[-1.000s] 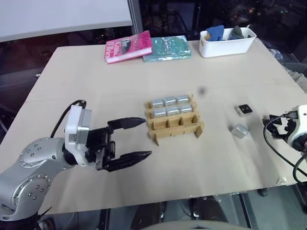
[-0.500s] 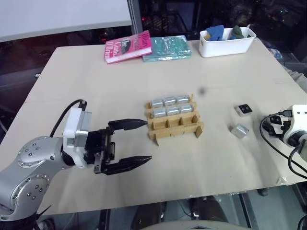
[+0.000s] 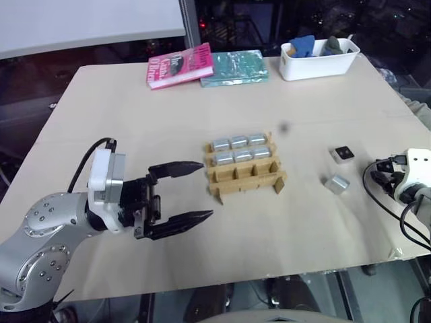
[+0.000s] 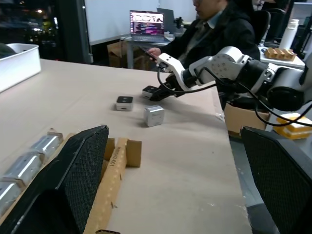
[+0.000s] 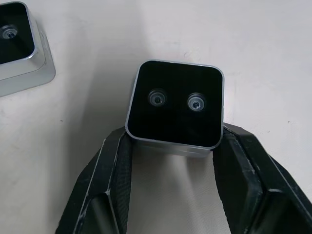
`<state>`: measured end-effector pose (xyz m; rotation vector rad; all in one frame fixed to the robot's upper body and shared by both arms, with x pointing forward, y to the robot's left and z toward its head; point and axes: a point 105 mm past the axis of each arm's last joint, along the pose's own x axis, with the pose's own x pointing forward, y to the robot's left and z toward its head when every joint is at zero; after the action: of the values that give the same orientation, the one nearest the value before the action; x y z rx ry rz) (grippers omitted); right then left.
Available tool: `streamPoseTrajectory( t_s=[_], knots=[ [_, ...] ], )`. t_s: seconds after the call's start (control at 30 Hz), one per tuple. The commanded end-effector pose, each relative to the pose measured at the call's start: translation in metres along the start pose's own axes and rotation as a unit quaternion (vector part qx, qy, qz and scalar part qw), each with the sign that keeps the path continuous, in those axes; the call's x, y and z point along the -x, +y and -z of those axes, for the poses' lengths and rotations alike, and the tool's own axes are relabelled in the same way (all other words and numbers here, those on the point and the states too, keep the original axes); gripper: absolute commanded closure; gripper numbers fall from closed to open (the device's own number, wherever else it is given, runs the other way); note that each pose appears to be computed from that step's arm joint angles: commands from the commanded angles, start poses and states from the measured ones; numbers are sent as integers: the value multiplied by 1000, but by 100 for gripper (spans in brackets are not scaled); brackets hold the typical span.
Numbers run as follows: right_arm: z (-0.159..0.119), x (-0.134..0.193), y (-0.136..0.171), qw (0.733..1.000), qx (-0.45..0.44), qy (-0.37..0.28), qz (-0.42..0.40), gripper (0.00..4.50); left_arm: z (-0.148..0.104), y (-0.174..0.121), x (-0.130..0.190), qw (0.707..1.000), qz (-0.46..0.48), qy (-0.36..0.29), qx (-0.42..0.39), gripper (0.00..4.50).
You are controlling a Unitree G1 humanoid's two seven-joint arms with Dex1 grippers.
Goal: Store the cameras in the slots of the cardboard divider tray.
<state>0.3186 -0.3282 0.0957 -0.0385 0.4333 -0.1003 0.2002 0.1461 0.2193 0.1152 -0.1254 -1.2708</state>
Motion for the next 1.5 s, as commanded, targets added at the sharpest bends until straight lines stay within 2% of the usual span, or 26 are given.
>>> streamPoseTrajectory(
  t_s=[0.03,0.1,0.23,0.3,0.37,0.43,0.5,0.6,0.7,0.9,1.27,1.37,1.5],
  knots=[
    [-11,2,-4,1000,18,-23,11,268,-7,6,-3,1000,-24,-12,-10,0],
    [-18,6,-3,998,48,-44,10,268,-7,15,-7,998,-58,-18,2,0],
    [-53,26,28,975,155,-149,-60,268,-12,29,-16,993,-104,-34,43,0],
    [-71,53,83,931,237,-219,-173,268,-13,43,-20,983,-147,-23,104,0],
    [-73,77,131,876,310,-259,-262,268,-19,41,-28,976,-111,-30,184,0],
    [-72,91,167,830,356,-292,-315,268,-25,44,-36,964,-92,-44,244,0],
    [-75,103,196,792,377,-326,-353,268,-23,51,-46,954,-95,-43,280,0],
    [-86,113,221,757,385,-370,-377,268,-19,50,-62,943,-79,-29,321,0],
    [-93,117,233,737,395,-390,-385,268,-14,50,-70,940,-78,-12,332,0],
    [-100,128,245,714,402,-414,-397,268,-12,47,-77,940,-68,-3,334,0],
    [-106,142,263,696,392,-439,-412,268,-12,54,-90,937,-63,-13,343,0],
    [-107,145,266,695,389,-443,-413,268,-11,51,-94,936,-50,-11,347,67],
    [-110,148,268,695,386,-446,-412,268,-10,50,-96,937,-43,-9,347,255]
  ],
)
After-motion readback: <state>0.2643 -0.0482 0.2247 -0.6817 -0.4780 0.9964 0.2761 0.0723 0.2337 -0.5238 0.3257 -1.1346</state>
